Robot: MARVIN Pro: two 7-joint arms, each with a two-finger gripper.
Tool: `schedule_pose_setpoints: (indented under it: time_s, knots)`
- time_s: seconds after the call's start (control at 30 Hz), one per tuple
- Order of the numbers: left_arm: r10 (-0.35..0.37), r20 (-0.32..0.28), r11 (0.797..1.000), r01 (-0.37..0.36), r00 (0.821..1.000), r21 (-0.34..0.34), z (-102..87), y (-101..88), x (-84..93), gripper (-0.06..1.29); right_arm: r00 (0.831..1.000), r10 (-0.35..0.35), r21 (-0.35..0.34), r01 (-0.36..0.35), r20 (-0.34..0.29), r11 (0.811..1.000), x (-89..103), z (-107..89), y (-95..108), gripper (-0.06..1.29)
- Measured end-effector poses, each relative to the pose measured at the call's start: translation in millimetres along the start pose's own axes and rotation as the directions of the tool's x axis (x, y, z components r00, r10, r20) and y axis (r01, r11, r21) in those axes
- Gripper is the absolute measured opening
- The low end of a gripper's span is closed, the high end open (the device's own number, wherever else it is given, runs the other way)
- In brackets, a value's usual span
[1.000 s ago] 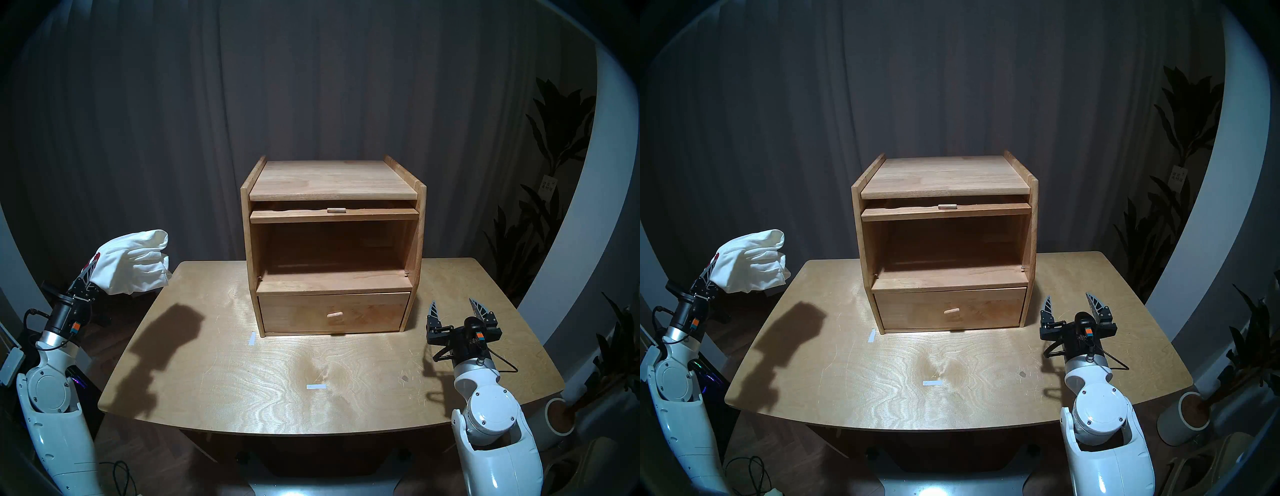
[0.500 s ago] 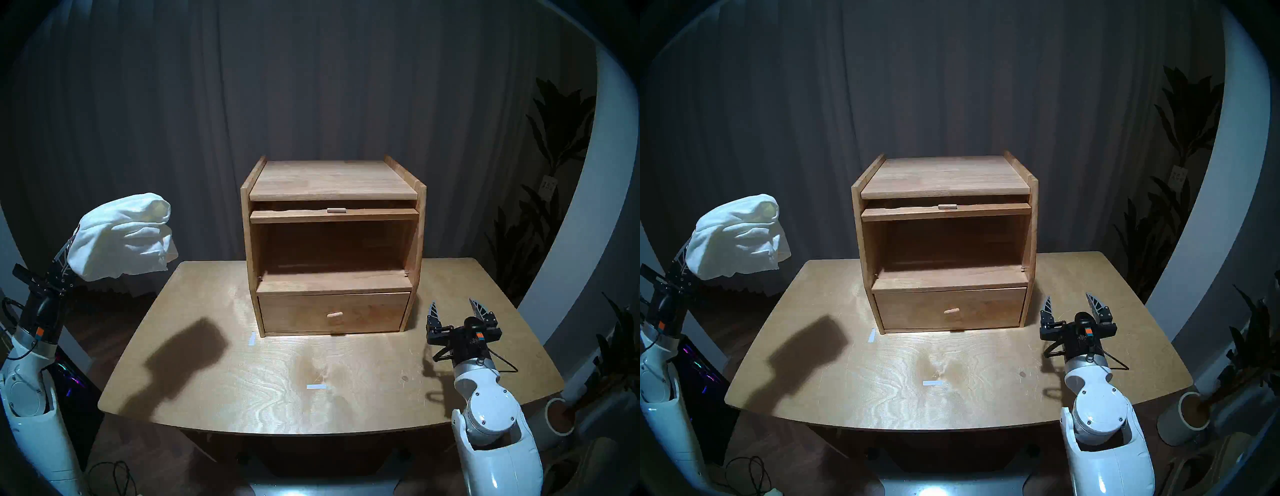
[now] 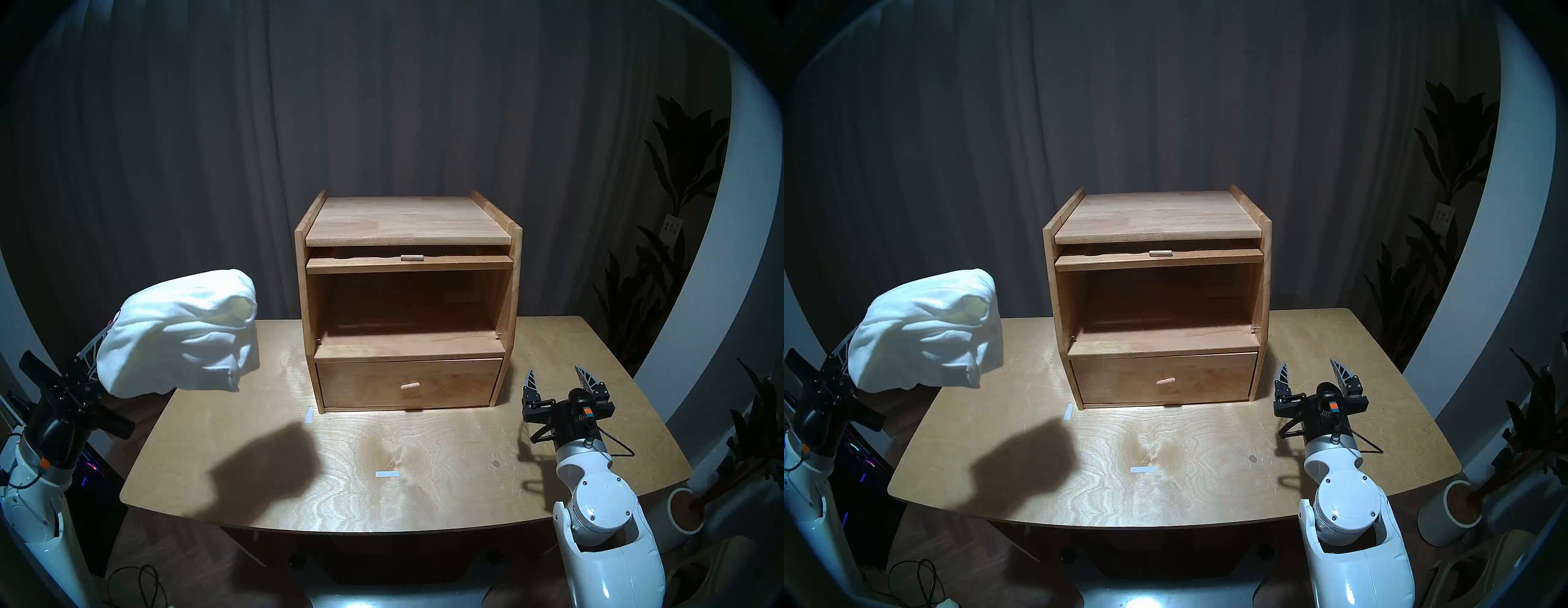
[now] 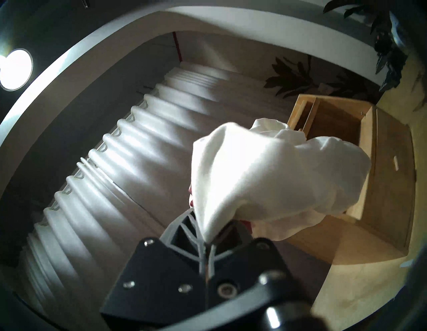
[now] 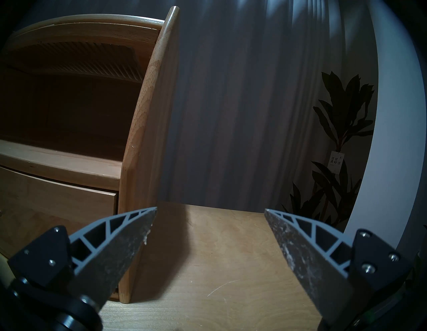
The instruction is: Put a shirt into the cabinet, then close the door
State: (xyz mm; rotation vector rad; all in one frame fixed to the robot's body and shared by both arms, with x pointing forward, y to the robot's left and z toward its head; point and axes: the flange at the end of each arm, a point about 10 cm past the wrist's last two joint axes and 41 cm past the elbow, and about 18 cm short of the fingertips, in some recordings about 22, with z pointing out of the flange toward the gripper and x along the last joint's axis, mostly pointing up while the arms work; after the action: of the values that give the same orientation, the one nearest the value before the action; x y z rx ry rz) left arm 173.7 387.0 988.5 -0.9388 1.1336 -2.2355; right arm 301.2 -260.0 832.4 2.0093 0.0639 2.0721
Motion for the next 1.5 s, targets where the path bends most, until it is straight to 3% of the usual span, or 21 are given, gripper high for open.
schedule_pose_setpoints:
  time_s: [0.23,0.5,1.0,1.5]
  knots:
    - [-0.026,-0.082,1.0,0.026,0.996,0.001,0.2,0.2,35.6,-0.03,1.0,0.0,0.0,0.0,0.0,1.0,0.0,0.0,0.0,1.22]
    - [-0.089,-0.152,0.996,0.09,0.984,0.004,20.8,25.5,68.4,-0.03,1.0,0.0,0.0,0.0,0.0,1.0,0.0,0.0,0.0,1.22]
    - [-0.169,-0.179,0.985,0.161,0.969,-0.058,57.5,85.1,87.2,-0.03,1.0,0.0,0.0,0.0,0.003,1.0,-1.5,0.2,-0.1,1.22]
    - [-0.213,-0.272,0.974,0.182,0.938,-0.136,106.7,131.5,112.1,-0.03,1.0,0.0,-0.001,0.0,0.01,1.0,-4.4,0.7,-0.3,1.22]
